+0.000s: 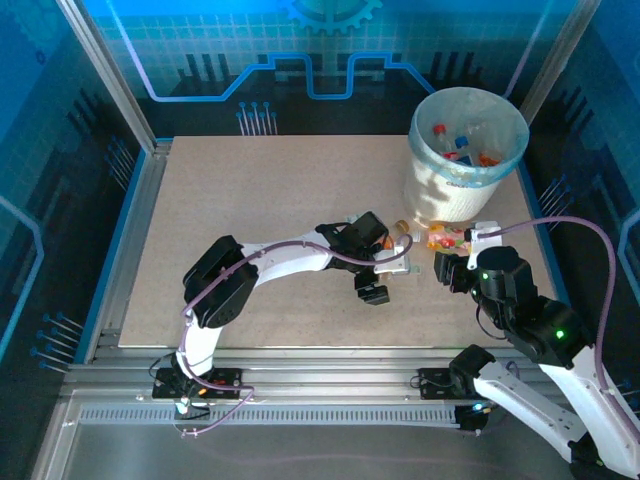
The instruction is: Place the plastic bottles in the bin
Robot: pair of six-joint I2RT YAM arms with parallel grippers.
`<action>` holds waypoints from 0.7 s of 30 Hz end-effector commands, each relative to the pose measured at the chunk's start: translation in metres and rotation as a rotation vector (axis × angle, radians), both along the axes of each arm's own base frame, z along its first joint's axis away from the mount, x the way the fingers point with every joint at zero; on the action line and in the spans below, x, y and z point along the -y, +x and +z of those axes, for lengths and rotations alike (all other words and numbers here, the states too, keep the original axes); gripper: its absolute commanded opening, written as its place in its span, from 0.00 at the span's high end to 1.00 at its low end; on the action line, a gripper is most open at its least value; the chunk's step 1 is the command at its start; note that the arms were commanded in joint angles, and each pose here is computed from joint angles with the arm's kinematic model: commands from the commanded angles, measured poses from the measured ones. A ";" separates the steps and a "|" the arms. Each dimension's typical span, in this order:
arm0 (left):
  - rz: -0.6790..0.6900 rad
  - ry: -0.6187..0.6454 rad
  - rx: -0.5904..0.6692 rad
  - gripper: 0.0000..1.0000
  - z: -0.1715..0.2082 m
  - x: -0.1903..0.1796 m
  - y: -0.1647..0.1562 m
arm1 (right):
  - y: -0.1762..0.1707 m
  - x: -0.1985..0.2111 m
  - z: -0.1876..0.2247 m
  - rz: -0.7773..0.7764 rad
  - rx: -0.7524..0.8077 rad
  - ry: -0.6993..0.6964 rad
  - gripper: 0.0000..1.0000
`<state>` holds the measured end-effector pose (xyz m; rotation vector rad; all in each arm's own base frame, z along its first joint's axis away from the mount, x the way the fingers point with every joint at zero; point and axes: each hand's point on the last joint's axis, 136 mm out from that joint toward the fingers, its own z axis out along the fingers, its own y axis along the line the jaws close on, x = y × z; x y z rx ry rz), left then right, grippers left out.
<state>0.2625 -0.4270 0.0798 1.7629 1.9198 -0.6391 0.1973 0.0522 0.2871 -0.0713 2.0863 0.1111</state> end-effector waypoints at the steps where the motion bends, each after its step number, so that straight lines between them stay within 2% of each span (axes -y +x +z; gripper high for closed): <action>1: -0.005 -0.092 0.010 0.13 0.026 0.007 0.001 | 0.004 0.002 0.007 -0.017 0.026 0.003 0.39; 9: 0.093 -0.164 0.032 0.10 0.031 0.012 0.031 | 0.002 0.008 0.003 -0.032 0.022 -0.017 0.39; 16: 0.081 -0.094 -0.021 0.12 0.008 0.016 0.031 | -0.001 0.009 -0.001 -0.037 0.015 -0.009 0.39; 21: 0.058 -0.045 -0.011 0.14 -0.007 0.016 0.026 | -0.002 0.010 0.000 -0.041 0.017 -0.004 0.39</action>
